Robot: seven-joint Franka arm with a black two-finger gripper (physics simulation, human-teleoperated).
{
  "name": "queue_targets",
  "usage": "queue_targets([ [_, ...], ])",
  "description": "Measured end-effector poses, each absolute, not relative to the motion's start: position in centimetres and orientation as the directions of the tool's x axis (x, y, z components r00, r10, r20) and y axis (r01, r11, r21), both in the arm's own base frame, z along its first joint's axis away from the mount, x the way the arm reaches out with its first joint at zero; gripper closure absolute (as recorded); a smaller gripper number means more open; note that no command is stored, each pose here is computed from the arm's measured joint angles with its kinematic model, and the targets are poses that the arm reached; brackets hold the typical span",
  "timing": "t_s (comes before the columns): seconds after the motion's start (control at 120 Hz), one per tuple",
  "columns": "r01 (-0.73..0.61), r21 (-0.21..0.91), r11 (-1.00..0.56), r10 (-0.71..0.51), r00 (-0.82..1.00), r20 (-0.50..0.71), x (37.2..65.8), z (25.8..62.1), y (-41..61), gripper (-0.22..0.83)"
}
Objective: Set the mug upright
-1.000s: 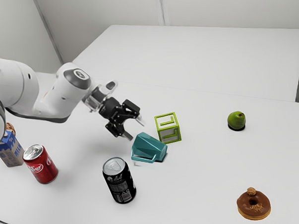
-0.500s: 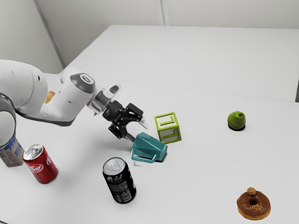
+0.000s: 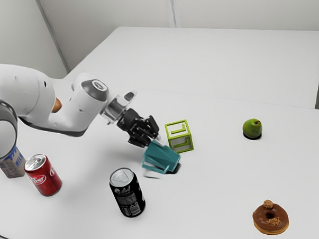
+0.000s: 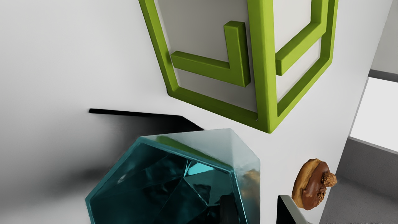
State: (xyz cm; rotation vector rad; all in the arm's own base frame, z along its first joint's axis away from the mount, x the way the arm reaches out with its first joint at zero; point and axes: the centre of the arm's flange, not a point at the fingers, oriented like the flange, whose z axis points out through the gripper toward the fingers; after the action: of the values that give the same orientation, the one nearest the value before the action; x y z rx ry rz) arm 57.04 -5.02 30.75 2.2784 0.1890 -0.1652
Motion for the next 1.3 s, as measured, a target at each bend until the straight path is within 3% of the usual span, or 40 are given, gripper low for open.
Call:
queue_targets([
  [0.175, 0.187, 0.737, -0.650, 0.079, 0.981, -0.180, 57.1, 31.0, -5.8, 0.72],
  [0.408, 0.194, 0.734, -0.651, 0.089, 0.980, -0.180, 57.1, 31.6, -5.8, 0.76],
  [0.692, 0.113, 0.701, -0.704, 0.041, 0.992, -0.119, 55.0, 36.9, -6.5, 0.78],
  [0.8, 0.021, 0.558, -0.830, -0.025, 0.997, -0.075, 54.6, 38.9, -5.3, 0.78],
  [0.917, -0.135, 0.304, -0.943, -0.155, 0.987, -0.041, 54.5, 40.1, -5.8, 0.78],
  [1.067, -0.359, -0.021, -0.933, -0.357, 0.933, -0.052, 54.3, 40.3, -10.9, 0.78],
  [1.175, -0.425, -0.136, -0.895, -0.423, 0.905, -0.045, 54.5, 40.5, -14.7, 0.78],
  [1.3, -0.384, -0.200, -0.901, -0.385, 0.922, -0.034, 55.5, 40.4, -14.1, 0.79],
])
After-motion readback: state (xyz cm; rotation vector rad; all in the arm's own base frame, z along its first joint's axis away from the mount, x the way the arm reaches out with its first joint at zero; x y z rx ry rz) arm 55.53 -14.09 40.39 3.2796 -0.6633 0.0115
